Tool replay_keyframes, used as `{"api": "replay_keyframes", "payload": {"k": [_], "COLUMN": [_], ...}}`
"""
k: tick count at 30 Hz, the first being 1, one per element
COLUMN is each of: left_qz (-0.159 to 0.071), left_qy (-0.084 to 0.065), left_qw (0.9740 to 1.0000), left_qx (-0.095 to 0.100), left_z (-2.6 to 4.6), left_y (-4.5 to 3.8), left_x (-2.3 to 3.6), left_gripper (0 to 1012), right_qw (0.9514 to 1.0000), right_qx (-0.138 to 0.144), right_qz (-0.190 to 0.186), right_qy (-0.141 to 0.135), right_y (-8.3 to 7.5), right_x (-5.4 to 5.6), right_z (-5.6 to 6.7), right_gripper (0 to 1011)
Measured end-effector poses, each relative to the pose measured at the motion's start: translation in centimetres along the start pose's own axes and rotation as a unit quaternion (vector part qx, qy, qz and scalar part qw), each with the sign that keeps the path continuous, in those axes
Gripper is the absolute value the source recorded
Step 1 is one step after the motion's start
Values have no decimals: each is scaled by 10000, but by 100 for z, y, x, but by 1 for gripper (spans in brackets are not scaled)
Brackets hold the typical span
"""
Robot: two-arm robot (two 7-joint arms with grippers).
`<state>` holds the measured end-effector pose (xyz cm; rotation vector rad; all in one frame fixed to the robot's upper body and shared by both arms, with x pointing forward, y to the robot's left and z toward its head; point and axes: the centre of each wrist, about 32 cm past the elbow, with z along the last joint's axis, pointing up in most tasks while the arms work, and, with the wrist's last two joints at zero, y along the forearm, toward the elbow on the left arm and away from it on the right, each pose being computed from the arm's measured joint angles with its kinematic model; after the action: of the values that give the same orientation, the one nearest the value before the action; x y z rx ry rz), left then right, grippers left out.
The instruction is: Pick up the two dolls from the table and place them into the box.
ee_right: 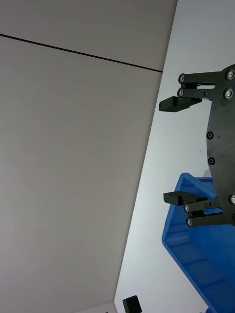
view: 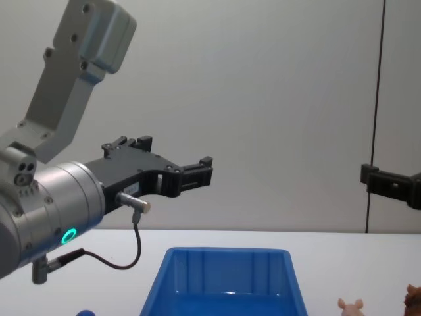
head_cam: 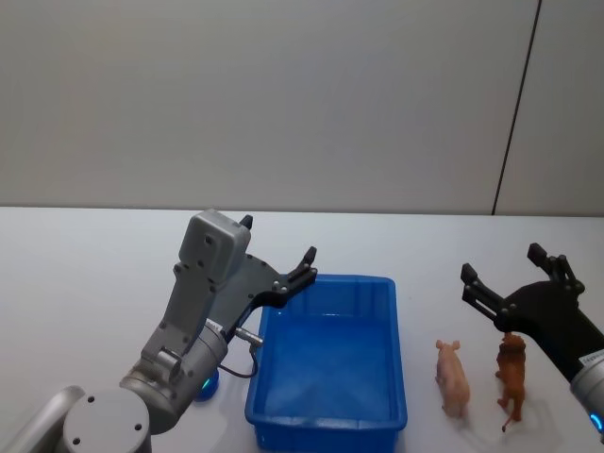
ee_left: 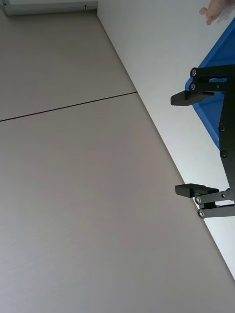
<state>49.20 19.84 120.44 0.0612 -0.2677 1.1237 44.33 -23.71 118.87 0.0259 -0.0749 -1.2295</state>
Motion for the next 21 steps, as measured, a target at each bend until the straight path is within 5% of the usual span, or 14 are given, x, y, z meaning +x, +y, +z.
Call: {"api": "replay_keyframes", "payload": {"k": [21], "left_qz": [0], "left_qy": [0], "left_qw": [10000], "left_qx": [0], "left_z": [0], "left_y": [0], "left_x": [0], "left_gripper": [1003], "right_qw": [10000], "right_qx": [0], "right_qz": [0], "right_qy": [0], "right_y": [0], "right_x": [0], "right_z": [0], "right_gripper": [1001]}}
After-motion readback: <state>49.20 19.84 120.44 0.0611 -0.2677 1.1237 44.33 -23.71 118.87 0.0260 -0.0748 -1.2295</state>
